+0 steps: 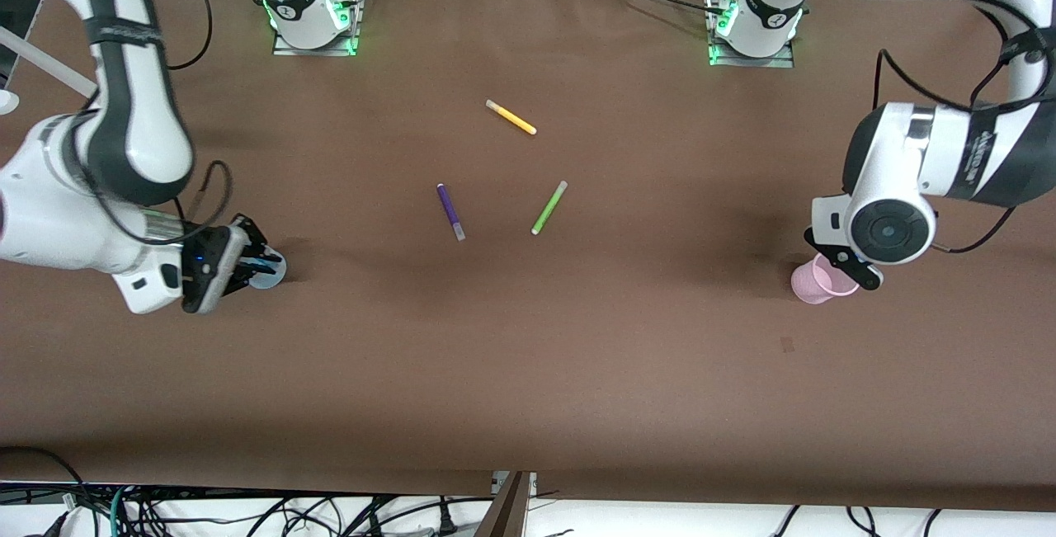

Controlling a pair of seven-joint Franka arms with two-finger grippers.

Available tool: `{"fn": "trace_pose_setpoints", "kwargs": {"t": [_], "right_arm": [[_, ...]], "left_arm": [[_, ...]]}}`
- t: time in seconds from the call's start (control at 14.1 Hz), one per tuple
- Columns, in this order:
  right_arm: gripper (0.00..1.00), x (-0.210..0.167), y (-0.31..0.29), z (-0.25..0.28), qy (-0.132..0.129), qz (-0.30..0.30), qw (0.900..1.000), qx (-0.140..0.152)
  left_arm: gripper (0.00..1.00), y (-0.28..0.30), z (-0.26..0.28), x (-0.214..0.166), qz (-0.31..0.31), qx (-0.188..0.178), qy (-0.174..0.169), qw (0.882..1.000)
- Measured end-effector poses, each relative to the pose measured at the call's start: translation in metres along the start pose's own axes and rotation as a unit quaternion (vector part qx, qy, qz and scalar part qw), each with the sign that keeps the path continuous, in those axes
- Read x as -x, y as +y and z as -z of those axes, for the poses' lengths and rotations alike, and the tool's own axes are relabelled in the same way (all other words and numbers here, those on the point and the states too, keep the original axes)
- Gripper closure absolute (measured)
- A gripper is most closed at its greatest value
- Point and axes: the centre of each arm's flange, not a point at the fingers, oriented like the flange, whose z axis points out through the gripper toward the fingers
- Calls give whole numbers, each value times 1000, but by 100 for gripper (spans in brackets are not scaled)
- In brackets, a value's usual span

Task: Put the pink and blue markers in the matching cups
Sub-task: 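Carry the blue marker to the blue cup while the left gripper carries pink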

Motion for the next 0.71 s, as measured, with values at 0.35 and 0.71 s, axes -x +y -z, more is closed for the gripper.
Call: {"fn": "trace_pose_setpoints", "kwargs": {"t": [0.35,0.71], "right_arm": [[83,97,30,-26,131,99,984,-64],[83,105,29,-40,168,136,972,-88]], "left_arm": [[82,-15,-35,-37,-14,-19,-45,999],[82,-15,-61,-69,-25,-11,-56,998]]}}
